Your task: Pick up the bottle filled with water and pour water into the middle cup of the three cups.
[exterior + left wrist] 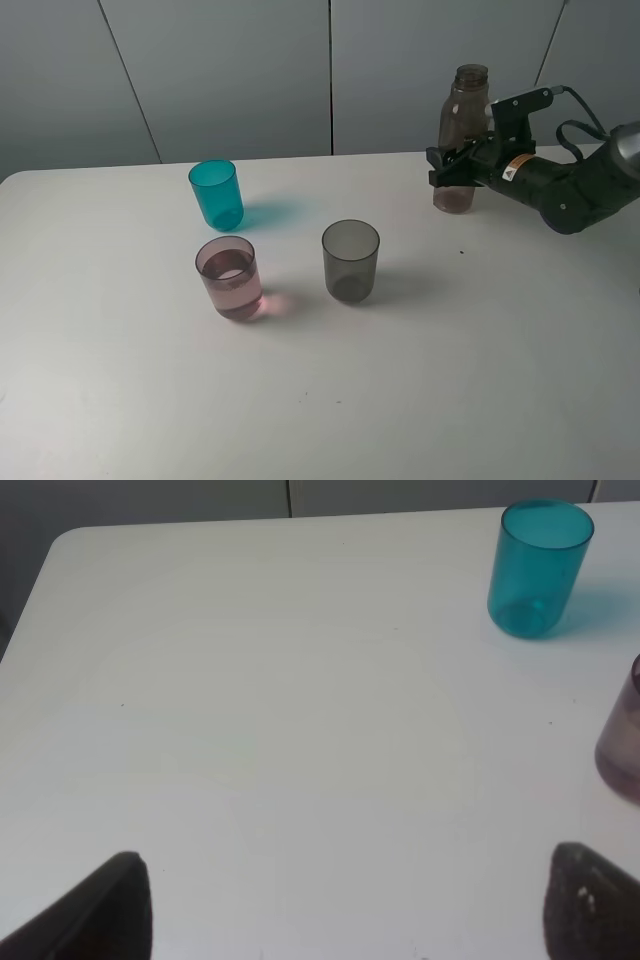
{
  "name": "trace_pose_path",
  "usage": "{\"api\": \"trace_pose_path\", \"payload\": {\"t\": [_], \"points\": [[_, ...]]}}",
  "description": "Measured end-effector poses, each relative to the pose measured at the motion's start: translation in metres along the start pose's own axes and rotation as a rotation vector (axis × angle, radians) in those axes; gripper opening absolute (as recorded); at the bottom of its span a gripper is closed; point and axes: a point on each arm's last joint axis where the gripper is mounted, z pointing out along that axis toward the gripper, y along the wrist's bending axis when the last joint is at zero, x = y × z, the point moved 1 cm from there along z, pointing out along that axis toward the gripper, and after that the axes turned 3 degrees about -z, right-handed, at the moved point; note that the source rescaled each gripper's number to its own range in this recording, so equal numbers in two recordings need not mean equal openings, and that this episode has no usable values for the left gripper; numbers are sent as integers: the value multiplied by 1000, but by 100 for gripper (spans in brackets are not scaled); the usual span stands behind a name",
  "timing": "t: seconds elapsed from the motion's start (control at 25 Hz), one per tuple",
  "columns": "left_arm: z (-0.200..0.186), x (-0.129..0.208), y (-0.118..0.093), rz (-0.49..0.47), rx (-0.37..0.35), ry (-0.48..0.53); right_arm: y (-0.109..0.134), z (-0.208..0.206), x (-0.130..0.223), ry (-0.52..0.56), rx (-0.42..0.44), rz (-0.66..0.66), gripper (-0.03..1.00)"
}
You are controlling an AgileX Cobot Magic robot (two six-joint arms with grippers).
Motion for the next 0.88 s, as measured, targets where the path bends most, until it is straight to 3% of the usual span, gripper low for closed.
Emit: {"api": "trace_pose_path", "payload": {"t": [0.08,0.12,0.16,0.28,0.32,0.36,0.72,0.88], "points": [[0,0,0,0,0,0,0,0,0,2,0,0,1],[0,0,0,0,0,0,0,0,0,4,0,0,8],[0,0,0,0,0,0,0,0,1,9,0,0,22],[0,0,0,0,0,0,0,0,4,42,2,0,78],[0,0,0,0,0,0,0,0,5,47,2,0,91],[0,0,0,0,0,0,0,0,6,60,3,0,95],[0,0,0,0,0,0,5,-13,21,172,-2,15,99],[0,0,0,0,0,0,8,-32,10,174,0,13,99]]}}
